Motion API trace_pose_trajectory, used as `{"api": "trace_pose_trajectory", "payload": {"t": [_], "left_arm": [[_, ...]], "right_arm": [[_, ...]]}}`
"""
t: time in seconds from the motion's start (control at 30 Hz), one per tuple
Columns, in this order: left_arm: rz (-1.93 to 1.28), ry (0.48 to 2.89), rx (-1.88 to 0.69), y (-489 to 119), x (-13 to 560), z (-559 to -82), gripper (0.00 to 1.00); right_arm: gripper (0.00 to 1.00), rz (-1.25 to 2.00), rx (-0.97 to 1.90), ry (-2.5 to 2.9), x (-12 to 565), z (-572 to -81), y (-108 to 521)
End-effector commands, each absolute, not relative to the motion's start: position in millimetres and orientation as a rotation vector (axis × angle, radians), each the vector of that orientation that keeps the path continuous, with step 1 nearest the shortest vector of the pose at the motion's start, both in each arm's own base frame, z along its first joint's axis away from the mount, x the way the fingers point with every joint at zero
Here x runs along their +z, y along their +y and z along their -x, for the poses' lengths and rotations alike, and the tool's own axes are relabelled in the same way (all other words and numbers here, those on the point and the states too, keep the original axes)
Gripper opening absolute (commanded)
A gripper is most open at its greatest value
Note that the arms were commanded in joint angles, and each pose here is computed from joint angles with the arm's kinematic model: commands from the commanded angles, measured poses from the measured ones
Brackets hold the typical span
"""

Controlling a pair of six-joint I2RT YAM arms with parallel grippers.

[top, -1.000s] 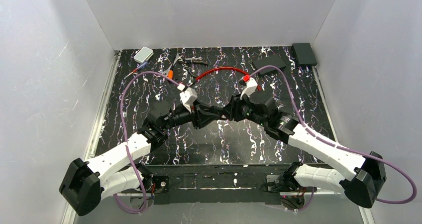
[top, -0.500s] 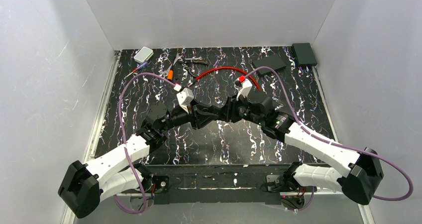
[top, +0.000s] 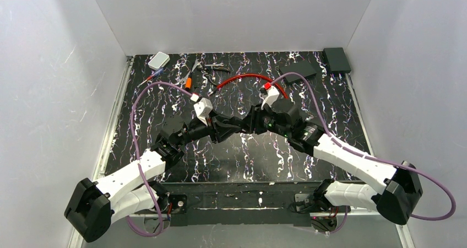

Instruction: Unlock with the key

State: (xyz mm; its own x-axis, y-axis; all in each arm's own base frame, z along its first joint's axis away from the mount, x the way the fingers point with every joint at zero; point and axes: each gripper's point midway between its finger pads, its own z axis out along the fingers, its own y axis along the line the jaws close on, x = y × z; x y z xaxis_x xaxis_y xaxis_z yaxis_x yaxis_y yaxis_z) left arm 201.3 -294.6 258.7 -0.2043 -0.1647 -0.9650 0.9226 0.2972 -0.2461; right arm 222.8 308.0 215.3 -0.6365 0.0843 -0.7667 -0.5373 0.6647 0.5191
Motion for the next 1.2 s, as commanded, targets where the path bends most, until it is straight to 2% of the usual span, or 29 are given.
{"api": "trace_pose_trajectory", "payload": {"t": [0.0,0.13,0.23,0.37,0.47,0.67,0.87,1.07,1.17], "left_arm": [[-0.764,1.193,-1.203,-292.6,311.3,-191.3,0.0],[-0.752,1.201,-1.185,-291.6,310.1,-194.9,0.0],[-0.746,1.206,-1.178,-290.9,309.5,-196.6,0.0],[-0.75,1.207,-1.188,-291.8,309.8,-195.5,0.0],[-0.756,1.203,-1.195,-291.7,311.1,-193.7,0.0],[-0.763,1.195,-1.211,-291.8,313.6,-190.2,0.0],[-0.762,1.184,-1.206,-290.3,315.7,-189.0,0.0],[-0.763,1.186,-1.197,-290.4,314.4,-190.6,0.0],[-0.762,1.189,-1.198,-290.7,313.7,-191.2,0.0]], "right_arm": [[0.46,0.192,0.85,1.967,249.3,-250.2,282.3],[0.57,0.147,0.882,1.903,269.7,-249.1,274.4],[0.58,0.117,0.859,1.895,272.1,-250.5,266.4],[0.54,0.101,0.84,1.917,263.3,-252.2,263.9],[0.45,0.132,0.854,1.948,252.3,-251.9,272.4],[0.3,0.496,0.996,1.999,230.5,-235.7,321.9],[0.28,0.913,1.328,1.854,248.3,-188.2,352.2],[0.31,0.973,1.476,1.736,269.4,-167.2,347.3],[0.35,0.926,1.41,1.792,260.5,-177.7,342.4]]}}
